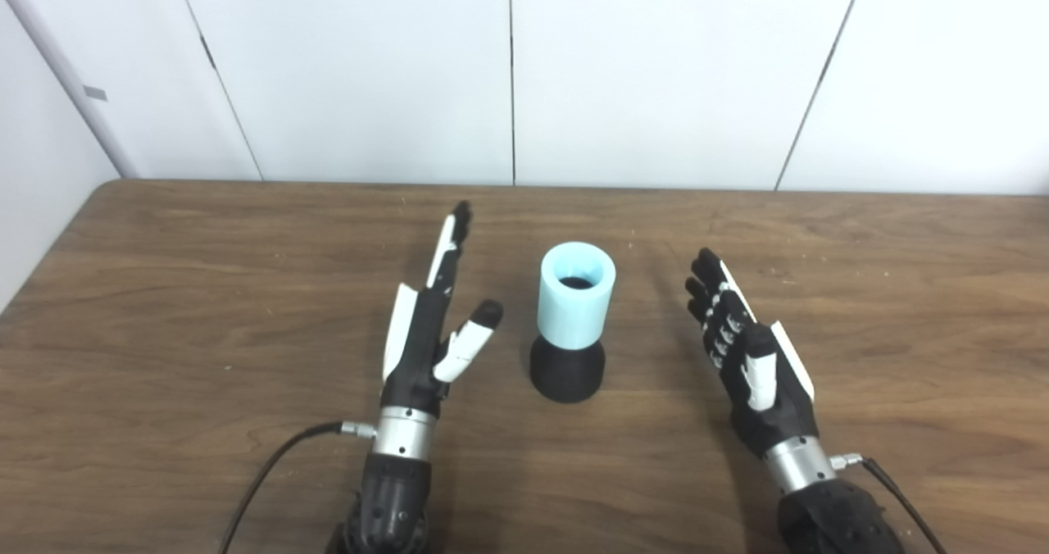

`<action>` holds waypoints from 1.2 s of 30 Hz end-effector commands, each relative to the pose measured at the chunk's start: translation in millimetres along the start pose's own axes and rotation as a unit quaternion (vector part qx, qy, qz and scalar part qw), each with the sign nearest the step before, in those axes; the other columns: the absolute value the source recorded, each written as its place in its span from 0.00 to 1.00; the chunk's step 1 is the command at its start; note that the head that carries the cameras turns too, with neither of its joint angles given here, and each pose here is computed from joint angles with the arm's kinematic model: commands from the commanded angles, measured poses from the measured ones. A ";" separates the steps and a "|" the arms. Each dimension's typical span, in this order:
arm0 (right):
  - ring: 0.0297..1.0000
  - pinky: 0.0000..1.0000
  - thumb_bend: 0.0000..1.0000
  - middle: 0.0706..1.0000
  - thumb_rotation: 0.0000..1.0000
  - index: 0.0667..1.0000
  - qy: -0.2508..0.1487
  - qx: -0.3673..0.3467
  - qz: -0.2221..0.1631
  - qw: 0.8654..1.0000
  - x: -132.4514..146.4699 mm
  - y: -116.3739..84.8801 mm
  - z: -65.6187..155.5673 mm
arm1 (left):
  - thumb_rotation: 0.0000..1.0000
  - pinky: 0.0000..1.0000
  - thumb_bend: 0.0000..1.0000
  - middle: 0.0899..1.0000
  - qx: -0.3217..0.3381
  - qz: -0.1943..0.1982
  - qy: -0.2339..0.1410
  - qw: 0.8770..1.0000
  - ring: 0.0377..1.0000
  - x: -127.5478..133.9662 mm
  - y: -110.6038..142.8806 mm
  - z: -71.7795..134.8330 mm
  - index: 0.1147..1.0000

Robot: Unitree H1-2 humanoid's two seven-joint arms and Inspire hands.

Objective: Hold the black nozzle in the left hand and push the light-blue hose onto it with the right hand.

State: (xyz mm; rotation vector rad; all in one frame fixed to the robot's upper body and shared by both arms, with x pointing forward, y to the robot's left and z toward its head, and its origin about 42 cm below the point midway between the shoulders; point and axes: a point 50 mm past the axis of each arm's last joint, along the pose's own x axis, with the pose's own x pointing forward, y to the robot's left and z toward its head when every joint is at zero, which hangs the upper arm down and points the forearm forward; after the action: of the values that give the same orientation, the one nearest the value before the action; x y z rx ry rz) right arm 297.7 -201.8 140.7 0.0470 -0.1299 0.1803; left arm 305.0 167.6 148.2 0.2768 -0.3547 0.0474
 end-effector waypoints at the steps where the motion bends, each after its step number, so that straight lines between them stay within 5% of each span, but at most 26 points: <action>1: 1.00 1.00 0.78 1.00 1.00 1.00 -0.030 0.007 -0.008 0.999 6.8 2.8 12.0 | 1.00 1.00 0.98 1.00 0.000 0.021 -0.020 1.000 1.00 9.4 7.3 11.3 1.00; 9: 1.00 1.00 0.79 1.00 1.00 1.00 -0.022 0.025 -0.039 0.999 11.1 4.4 5.0 | 1.00 1.00 0.95 1.00 0.019 0.048 0.004 0.999 1.00 12.2 9.3 6.4 1.00; 21: 1.00 1.00 0.82 1.00 1.00 1.00 -0.031 -0.008 -0.066 0.997 12.8 3.0 4.8 | 1.00 1.00 0.92 1.00 0.011 0.033 0.030 0.999 1.00 11.8 14.9 10.4 1.00; 36: 1.00 1.00 0.80 1.00 1.00 1.00 -0.082 -0.034 -0.089 0.992 18.1 -4.7 3.6 | 1.00 1.00 0.92 0.98 -0.019 0.030 0.032 0.999 1.00 11.1 17.3 5.2 0.96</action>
State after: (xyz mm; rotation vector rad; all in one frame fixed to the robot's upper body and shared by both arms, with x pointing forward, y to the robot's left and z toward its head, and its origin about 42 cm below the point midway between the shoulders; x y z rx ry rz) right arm 309.6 -203.3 134.9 0.0071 -0.2092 -0.0047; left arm 307.5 185.8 147.8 0.2416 -0.2202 0.1151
